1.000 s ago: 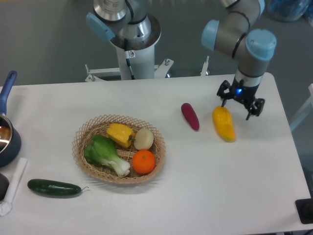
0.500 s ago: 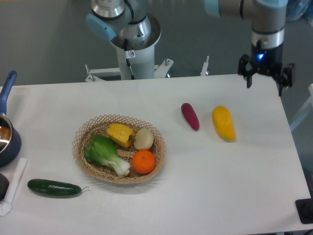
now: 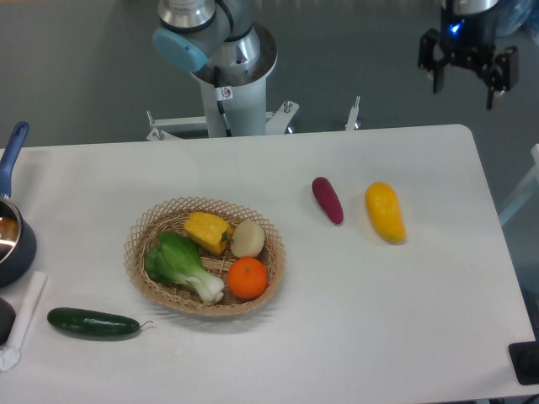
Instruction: Place the mango on the table
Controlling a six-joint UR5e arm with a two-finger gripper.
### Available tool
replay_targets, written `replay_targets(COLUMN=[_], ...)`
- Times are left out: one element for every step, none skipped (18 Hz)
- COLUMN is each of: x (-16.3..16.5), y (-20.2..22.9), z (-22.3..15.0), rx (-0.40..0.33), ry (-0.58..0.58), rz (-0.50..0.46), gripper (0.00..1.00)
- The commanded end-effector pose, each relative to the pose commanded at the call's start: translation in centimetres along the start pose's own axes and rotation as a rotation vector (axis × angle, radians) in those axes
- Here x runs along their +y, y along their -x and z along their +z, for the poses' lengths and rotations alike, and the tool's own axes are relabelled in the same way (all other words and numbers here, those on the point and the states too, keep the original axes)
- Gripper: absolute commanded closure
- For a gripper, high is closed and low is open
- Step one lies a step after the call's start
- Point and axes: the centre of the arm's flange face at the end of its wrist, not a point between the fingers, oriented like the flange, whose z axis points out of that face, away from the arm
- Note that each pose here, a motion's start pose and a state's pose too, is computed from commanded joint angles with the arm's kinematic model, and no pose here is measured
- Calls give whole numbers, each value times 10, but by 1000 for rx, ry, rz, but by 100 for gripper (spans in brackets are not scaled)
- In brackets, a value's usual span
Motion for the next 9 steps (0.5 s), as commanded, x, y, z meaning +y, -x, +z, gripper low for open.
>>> replay_targets(x=[1, 1, 0, 0, 0, 0, 0, 0, 0], y=[0, 0, 0, 0, 0, 0, 1, 1, 0], z=[1, 1, 2, 3, 2, 2, 2, 2, 4], rx=[-3, -7, -8, -9, -11, -11, -12, -12, -9], ry=[-11, -22, -29, -34, -33, -33, -33, -33, -34], rz=[-5, -9, -12, -15, -15, -17, -17, -17, -19], gripper=[0, 0, 0, 0, 0, 0, 0, 0, 0])
